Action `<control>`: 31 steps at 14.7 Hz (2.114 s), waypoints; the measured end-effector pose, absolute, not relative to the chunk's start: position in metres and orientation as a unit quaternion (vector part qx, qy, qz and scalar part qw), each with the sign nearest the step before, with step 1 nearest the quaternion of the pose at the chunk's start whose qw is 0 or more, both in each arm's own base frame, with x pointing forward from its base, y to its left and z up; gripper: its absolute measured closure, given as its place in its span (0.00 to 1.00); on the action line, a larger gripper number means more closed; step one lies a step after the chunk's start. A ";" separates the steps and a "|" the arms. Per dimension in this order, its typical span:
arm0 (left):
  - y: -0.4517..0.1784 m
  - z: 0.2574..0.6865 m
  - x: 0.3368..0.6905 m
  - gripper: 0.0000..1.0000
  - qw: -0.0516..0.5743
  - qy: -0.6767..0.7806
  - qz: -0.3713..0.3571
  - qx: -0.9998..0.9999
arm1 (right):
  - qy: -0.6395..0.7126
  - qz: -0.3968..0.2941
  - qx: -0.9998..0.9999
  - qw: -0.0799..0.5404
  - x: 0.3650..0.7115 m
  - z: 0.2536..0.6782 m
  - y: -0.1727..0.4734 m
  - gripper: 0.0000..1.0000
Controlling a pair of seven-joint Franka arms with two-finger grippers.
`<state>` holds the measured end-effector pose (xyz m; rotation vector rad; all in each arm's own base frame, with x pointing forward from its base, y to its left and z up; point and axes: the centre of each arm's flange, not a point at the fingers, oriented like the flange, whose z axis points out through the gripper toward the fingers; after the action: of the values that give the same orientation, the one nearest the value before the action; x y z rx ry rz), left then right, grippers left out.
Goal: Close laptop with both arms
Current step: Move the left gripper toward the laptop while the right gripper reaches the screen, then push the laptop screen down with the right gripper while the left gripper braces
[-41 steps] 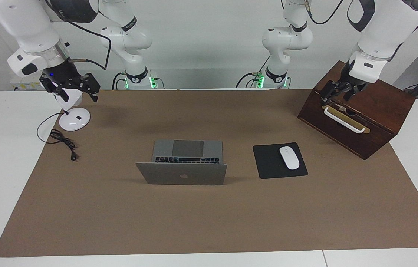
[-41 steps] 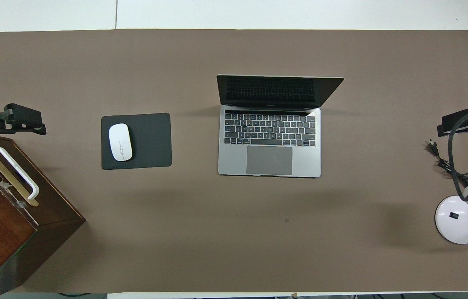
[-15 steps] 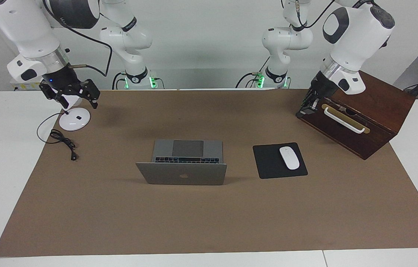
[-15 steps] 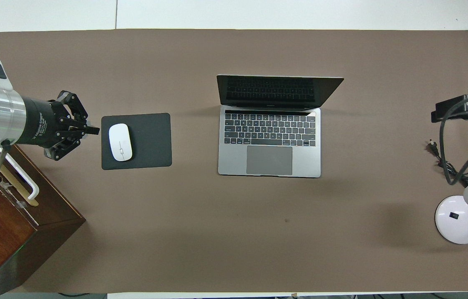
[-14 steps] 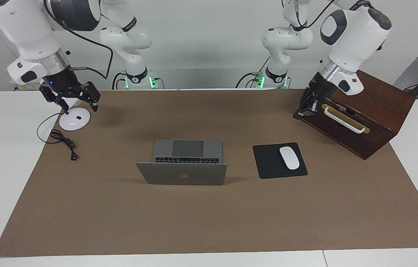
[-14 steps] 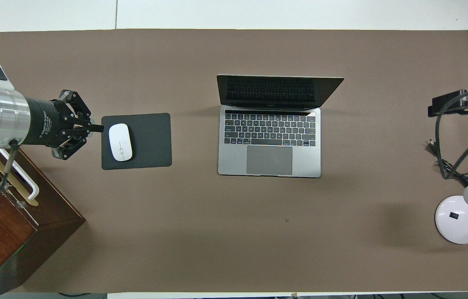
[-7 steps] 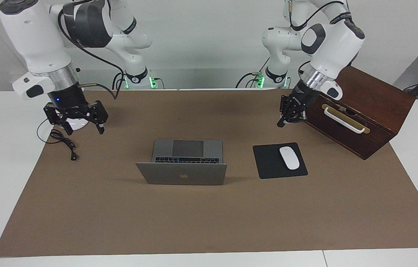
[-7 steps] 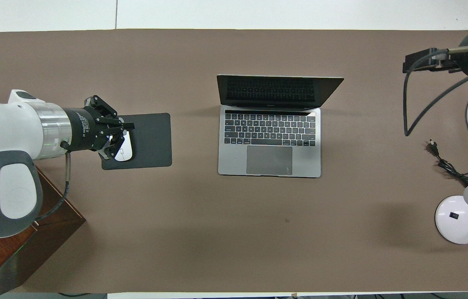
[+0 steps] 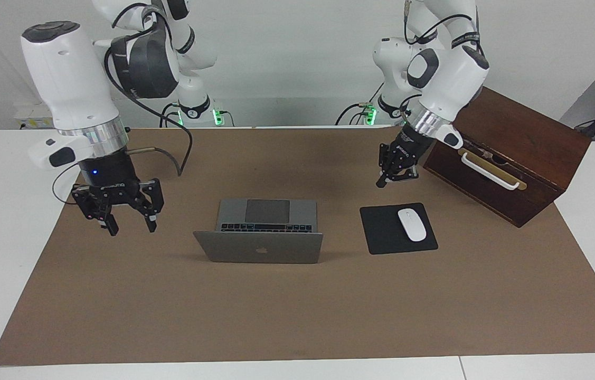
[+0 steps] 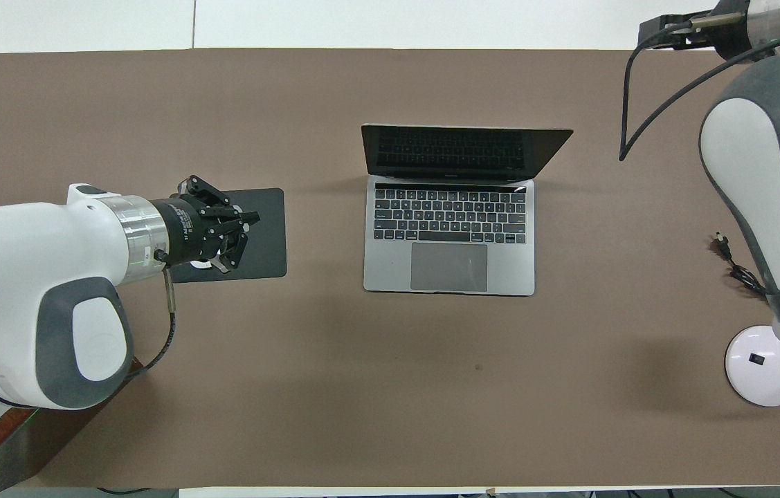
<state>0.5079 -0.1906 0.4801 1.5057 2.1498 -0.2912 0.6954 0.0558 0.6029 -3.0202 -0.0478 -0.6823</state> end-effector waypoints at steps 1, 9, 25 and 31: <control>-0.195 0.477 0.506 0.99 0.252 0.794 -0.111 0.541 | -0.011 -0.232 -0.972 0.025 0.699 0.604 0.059 0.51; -0.236 0.418 0.477 0.99 0.255 0.821 -0.144 0.489 | 0.000 -0.302 -0.953 0.039 0.734 0.552 0.135 0.99; -0.293 0.297 0.413 0.99 0.275 0.868 -0.191 0.366 | -0.062 -0.222 -0.973 0.005 0.714 0.470 0.272 0.99; -0.312 0.301 0.419 0.99 0.283 0.864 -0.201 0.364 | -0.040 -0.160 -0.986 0.024 0.708 0.461 0.270 0.99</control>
<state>0.4186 -0.3119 0.3013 0.9755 2.3126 -0.5380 0.7077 0.2697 0.4607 -3.0514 -0.1247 -0.4946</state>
